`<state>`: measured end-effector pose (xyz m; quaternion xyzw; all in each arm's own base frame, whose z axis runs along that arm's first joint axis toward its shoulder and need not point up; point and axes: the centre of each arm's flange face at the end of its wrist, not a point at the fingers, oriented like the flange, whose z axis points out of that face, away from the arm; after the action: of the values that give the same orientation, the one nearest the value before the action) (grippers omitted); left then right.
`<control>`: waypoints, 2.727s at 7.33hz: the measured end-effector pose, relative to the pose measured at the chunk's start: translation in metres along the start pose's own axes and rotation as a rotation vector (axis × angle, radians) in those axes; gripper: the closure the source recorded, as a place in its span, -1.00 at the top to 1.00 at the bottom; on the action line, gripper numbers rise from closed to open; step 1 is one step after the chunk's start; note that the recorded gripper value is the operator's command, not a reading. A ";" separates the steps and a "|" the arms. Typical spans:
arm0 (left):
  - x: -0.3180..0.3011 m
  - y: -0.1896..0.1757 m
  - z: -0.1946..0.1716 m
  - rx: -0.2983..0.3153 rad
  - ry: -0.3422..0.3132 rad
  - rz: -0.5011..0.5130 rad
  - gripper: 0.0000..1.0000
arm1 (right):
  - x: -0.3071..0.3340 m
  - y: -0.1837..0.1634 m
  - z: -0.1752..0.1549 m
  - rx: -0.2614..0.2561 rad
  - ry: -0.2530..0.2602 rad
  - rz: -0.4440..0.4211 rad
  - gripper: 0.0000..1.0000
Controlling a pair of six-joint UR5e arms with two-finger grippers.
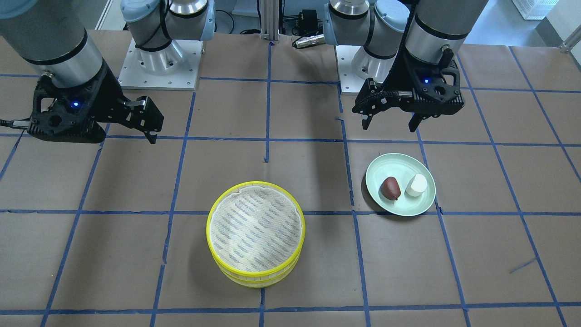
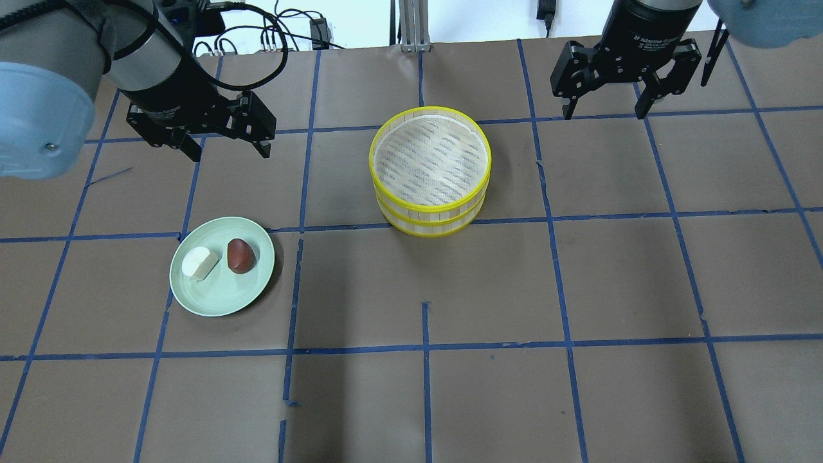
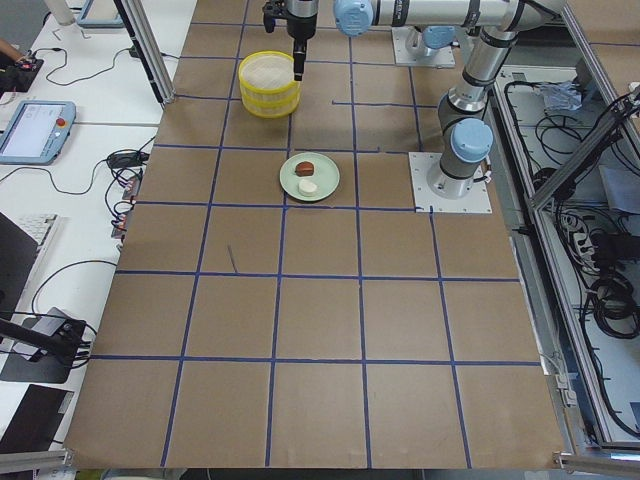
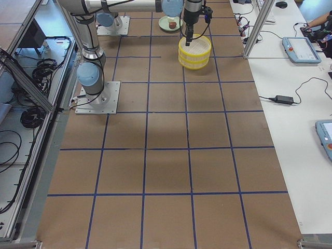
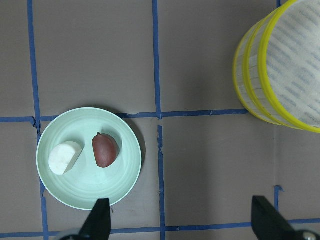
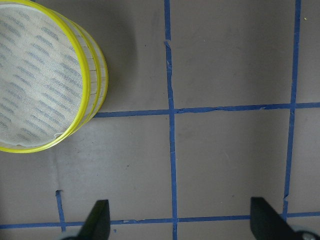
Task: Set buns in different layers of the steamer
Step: 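Move the left gripper toward the green plate while the right approaches the steamer, then lift the top steamer tier with the right gripper while the left descends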
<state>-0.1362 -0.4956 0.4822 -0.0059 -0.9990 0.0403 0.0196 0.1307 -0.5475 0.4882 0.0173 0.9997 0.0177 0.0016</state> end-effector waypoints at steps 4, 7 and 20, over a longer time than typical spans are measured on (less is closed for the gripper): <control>-0.037 -0.004 0.006 -0.028 -0.022 0.087 1.00 | -0.002 -0.002 0.006 -0.006 -0.008 0.024 1.00; -0.168 0.005 0.059 -0.147 0.006 0.134 1.00 | -0.028 -0.046 0.061 0.007 -0.009 0.044 1.00; -0.193 -0.034 0.269 -0.313 0.033 0.129 0.84 | -0.115 -0.084 0.216 0.009 -0.058 0.097 -0.59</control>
<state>0.0458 -0.5541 0.2100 -0.0738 -0.9901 -0.1149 0.0324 0.2431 -0.6280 0.2698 0.0661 0.9973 0.0128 0.0295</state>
